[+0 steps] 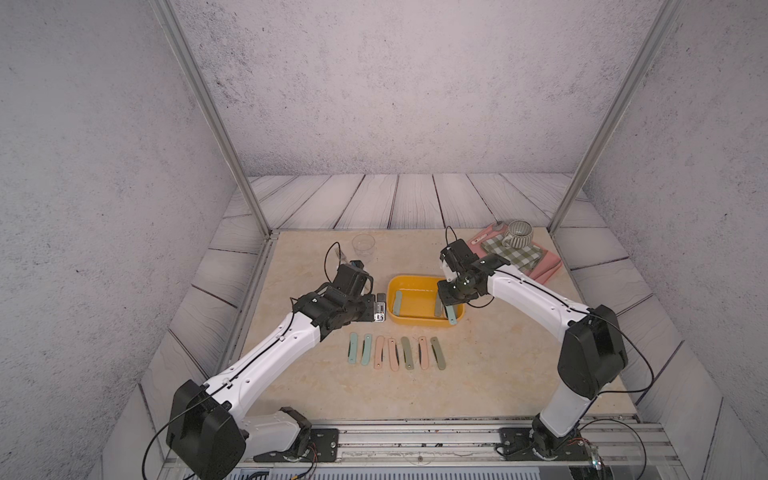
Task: Take the fruit knife out of the storage box
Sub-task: Pick up the fruit knife from the storage box, then place the fruit knife at the center of the board.
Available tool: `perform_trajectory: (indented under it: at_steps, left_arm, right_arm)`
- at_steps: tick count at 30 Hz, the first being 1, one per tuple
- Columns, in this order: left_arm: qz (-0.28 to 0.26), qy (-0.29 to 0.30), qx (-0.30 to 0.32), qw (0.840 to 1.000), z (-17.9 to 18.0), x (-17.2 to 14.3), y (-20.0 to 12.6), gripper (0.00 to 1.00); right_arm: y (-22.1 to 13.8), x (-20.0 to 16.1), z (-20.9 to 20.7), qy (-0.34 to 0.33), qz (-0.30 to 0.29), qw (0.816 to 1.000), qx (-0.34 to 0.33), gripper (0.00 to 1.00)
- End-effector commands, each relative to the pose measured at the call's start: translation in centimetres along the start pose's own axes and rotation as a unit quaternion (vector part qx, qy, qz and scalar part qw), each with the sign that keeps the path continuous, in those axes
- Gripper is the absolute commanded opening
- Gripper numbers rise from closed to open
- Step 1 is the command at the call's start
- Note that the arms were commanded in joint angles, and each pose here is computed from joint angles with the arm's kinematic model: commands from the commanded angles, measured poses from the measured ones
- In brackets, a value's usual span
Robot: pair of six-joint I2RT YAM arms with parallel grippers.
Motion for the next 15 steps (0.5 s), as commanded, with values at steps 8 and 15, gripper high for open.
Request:
perform_trajectory:
  at_steps: [8,15]
  left_arm:
    - [0.005,-0.005,-0.005,1.000,-0.3,0.5,0.3,0.99]
    - [0.014,-0.005,-0.009,1.000,-0.6,0.6,0.5,0.99]
  right_arm:
    - [0.5,-7.4,1.5,0.011,0.017,1.000,0.002,0.10]
    - [3.2,-9.2,1.3,0.021,0.014,1.000,-0.015,0.10]
Point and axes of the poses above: each gripper's point midway between its finger pads, its own y axis out along the fingers, its own z axis along the line the jaws close on, x = y × z, the point moved 8 cm from there along -y, back along the fingers, and after that the axes turned 13 degrees about -y, right-handed, at the moved point
